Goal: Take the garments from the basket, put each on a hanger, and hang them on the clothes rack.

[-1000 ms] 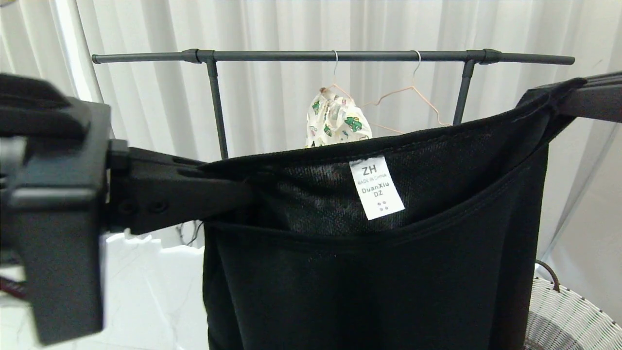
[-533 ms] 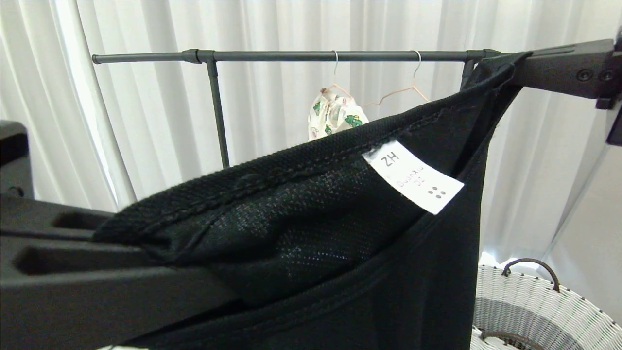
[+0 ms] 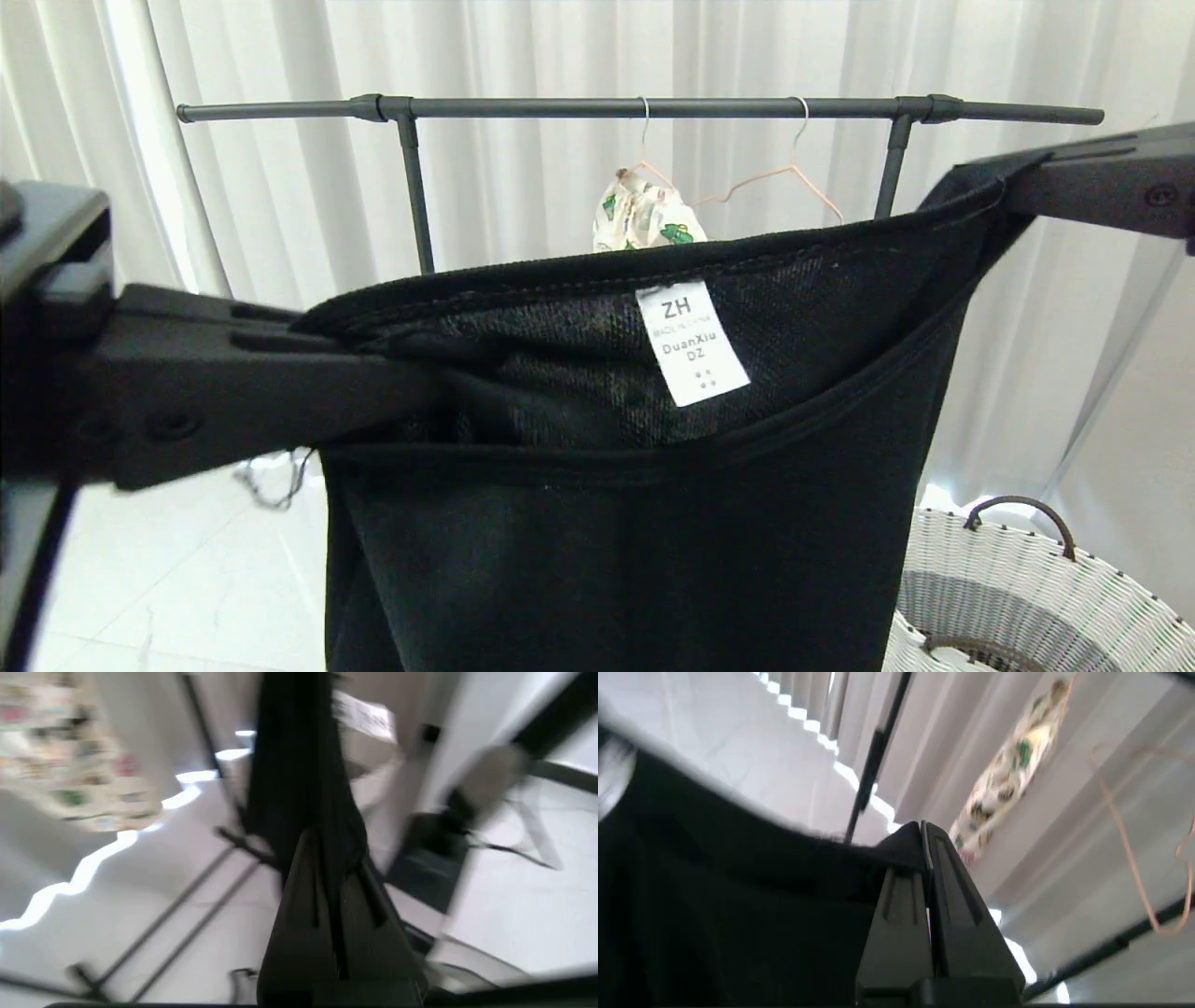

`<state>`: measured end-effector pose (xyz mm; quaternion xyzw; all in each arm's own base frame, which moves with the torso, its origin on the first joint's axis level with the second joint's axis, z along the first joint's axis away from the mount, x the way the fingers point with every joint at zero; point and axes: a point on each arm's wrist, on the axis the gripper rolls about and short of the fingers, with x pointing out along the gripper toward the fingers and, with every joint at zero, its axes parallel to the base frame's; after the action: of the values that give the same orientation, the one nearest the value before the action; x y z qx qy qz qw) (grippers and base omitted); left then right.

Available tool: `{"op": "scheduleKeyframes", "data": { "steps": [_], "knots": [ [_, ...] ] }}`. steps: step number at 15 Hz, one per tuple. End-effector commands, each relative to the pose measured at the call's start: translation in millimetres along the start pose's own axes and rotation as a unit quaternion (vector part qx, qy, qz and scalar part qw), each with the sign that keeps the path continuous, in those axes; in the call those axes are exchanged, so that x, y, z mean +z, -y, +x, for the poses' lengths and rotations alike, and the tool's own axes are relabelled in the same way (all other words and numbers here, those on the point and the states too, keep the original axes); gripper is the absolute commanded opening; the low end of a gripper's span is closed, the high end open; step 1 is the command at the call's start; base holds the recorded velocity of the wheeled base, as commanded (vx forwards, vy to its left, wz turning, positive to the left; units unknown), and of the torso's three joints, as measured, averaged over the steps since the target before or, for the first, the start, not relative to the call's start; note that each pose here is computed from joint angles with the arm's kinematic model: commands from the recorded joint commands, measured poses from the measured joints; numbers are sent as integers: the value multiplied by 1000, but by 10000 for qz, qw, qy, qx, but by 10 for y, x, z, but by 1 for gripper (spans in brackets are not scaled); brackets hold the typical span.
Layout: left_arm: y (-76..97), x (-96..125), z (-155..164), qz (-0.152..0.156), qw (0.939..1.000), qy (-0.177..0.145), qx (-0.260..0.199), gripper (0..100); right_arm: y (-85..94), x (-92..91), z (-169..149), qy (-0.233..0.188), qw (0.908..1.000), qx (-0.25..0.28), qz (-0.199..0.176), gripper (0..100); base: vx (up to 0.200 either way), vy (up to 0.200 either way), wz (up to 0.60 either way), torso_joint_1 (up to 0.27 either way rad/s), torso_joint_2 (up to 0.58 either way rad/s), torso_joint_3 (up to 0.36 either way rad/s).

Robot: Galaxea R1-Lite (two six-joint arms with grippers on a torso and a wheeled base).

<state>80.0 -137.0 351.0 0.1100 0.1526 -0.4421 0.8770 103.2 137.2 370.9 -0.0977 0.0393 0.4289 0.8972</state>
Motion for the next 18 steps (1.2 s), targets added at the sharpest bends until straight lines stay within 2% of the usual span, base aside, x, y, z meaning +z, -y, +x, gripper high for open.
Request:
{"op": "scheduleKeyframes", "data": {
  "steps": [1,3,6,8,18],
  "knots": [
    [-133,68,195,199,9985,-94,505,0,-21,-17,-261,-61,9998,166,-31,0,0,0,0,0,0,0],
    [-130,157,271,184,9986,223,448,0,-64,-54,-291,-214,9992,331,-65,0,0,0,0,0,0,0],
    [-223,200,357,106,9968,358,705,0,-80,-150,-246,-420,9986,290,-99,0,0,0,0,0,0,0],
    [-298,223,340,121,9947,478,901,0,-70,-188,-273,-479,9988,74,-110,0,0,0,0,0,0,0],
    [-297,215,341,144,9947,468,901,0,-40,-210,-272,-529,9985,-111,-89,0,0,0,0,0,0,0]
  ]
}}
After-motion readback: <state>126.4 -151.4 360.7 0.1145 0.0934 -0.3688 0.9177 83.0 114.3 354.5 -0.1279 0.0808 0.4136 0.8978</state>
